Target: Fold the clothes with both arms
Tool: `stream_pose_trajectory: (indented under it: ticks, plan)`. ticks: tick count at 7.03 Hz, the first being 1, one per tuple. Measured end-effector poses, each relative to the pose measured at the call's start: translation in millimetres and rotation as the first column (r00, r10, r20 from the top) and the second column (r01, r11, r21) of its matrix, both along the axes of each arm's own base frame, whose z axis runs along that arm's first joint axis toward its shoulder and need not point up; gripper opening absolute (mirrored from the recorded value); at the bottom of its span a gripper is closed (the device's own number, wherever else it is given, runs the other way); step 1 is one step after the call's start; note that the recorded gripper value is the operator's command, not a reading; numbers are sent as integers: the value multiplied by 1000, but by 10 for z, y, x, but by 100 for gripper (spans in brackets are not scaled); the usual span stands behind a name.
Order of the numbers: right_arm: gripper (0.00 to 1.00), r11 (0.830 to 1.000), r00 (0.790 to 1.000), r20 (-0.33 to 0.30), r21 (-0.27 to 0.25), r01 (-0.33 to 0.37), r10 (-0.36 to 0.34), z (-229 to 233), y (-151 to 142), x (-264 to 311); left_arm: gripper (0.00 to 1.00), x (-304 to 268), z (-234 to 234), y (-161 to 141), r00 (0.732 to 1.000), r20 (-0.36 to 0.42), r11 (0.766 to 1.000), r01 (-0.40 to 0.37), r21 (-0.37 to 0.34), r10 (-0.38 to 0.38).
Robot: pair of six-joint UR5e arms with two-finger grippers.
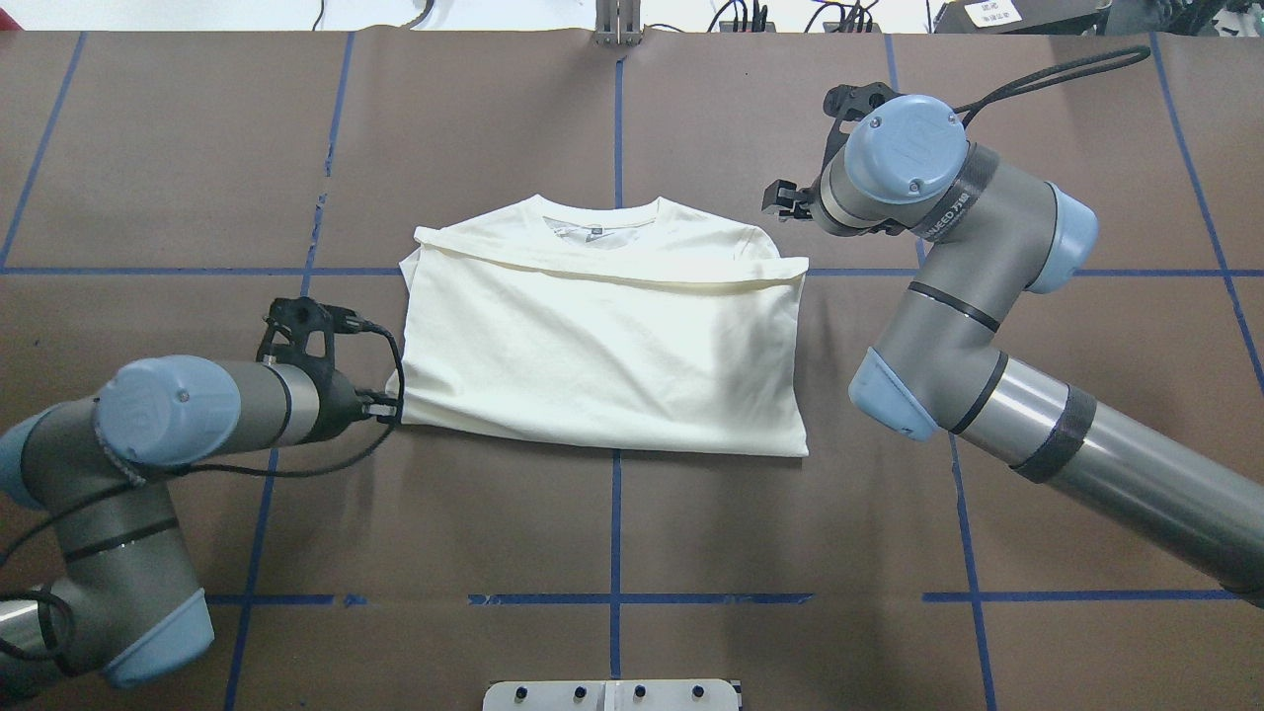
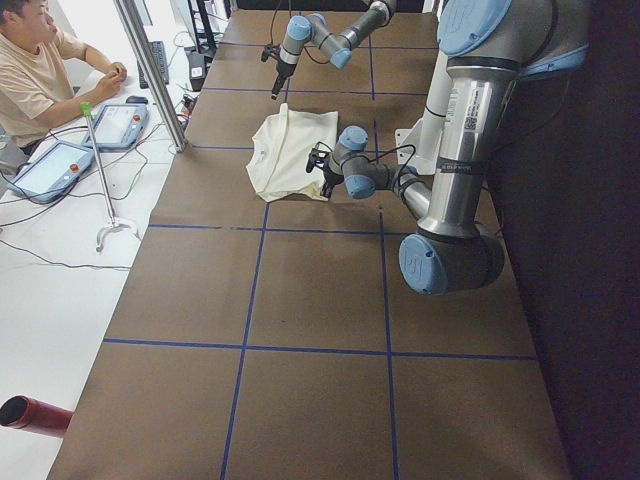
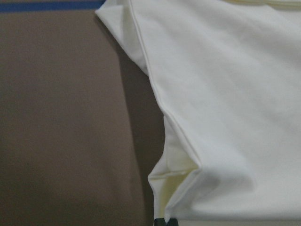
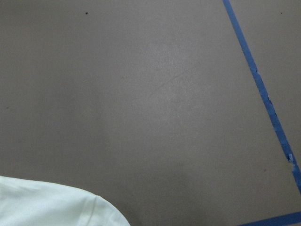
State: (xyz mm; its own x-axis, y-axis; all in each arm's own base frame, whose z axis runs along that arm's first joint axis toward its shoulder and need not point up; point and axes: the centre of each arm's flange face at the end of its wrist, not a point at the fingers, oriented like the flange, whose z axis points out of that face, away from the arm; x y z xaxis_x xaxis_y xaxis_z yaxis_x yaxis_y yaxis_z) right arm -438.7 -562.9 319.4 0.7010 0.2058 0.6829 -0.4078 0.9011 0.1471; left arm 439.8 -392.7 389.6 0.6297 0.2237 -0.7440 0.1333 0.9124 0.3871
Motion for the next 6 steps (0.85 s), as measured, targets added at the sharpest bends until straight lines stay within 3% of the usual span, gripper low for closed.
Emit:
stream_pose_trajectory:
  ticks: [2, 4, 5, 6]
  plan:
    - [100, 1000, 1000, 4, -1, -3, 3, -14, 0, -2, 0, -349, 318, -1085, 988, 143, 993, 51, 104, -66]
    - [100, 1000, 1000, 8, -1, -6, 6, -38, 5, -7, 0, -215, 277, -2406, 963, 226, 986, 122, 116, -146]
    - [100, 1000, 1000, 12, 1, -7, 7, -61, 11, -1, 0, -29, 43, -2990, 950, 244, 978, 165, 131, -193]
    - [100, 1000, 1000, 18, 5, -8, 8, -102, 19, 10, 29, 69, -173, -3352, 937, 256, 968, 202, 150, -236]
